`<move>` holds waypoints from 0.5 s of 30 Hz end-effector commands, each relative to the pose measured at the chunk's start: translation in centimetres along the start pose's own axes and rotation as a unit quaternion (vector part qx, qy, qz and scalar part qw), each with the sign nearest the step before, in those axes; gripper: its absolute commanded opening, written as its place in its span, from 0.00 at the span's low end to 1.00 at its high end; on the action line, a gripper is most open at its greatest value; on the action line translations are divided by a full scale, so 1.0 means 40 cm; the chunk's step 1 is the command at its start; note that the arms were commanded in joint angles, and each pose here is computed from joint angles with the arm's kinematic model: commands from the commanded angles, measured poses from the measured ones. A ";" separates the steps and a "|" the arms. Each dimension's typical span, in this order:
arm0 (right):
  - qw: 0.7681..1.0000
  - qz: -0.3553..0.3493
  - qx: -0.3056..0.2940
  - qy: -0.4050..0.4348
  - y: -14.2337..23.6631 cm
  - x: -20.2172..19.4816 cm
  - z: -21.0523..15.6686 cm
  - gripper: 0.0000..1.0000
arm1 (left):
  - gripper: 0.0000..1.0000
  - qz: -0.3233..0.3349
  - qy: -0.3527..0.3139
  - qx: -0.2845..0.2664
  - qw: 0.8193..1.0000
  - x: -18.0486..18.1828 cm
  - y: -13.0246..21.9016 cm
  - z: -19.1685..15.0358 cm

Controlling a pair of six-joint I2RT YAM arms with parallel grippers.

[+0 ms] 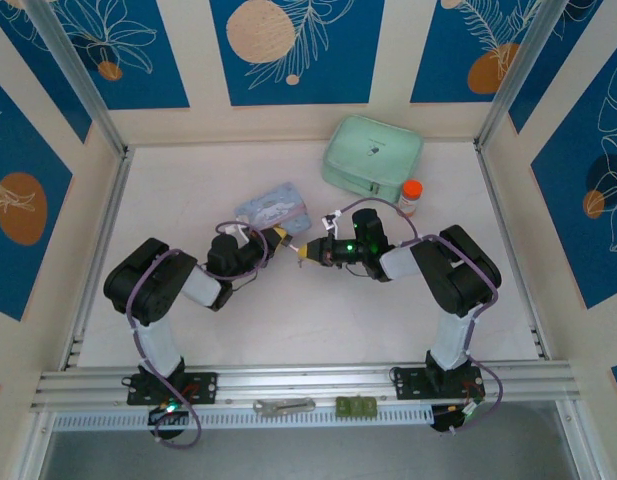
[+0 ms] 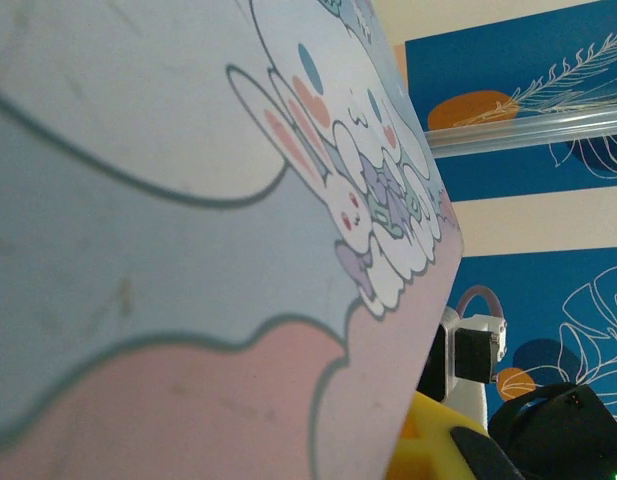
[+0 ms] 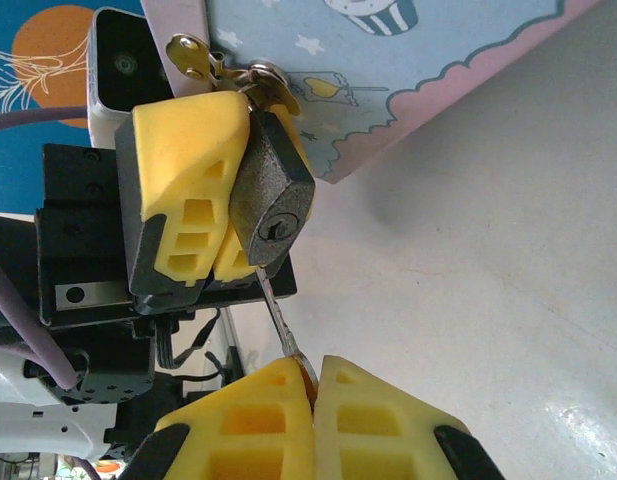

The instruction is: Unlock the padlock with the key

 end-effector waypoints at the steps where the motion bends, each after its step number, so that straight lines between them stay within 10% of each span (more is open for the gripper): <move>1: 1.000 0.004 -0.002 0.002 -0.014 0.003 0.010 0.00 | 0.00 -0.041 -0.011 0.002 0.999 -0.036 -0.002 -0.006; 15: 1.000 0.004 -0.022 -0.001 -0.015 0.008 0.024 0.00 | 0.00 -0.044 -0.012 0.010 0.999 -0.043 -0.010 -0.024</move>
Point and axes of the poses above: each hand's point on the last joint's axis, 136 mm out from that joint toward the fingers, its own y axis back along the fingers, its own x axis along the line the jaws close on, z = x × y, the point moved 7 cm from there along y, back along the fingers, and after that the axes turned 6 degrees about y, right-handed, at the moved point
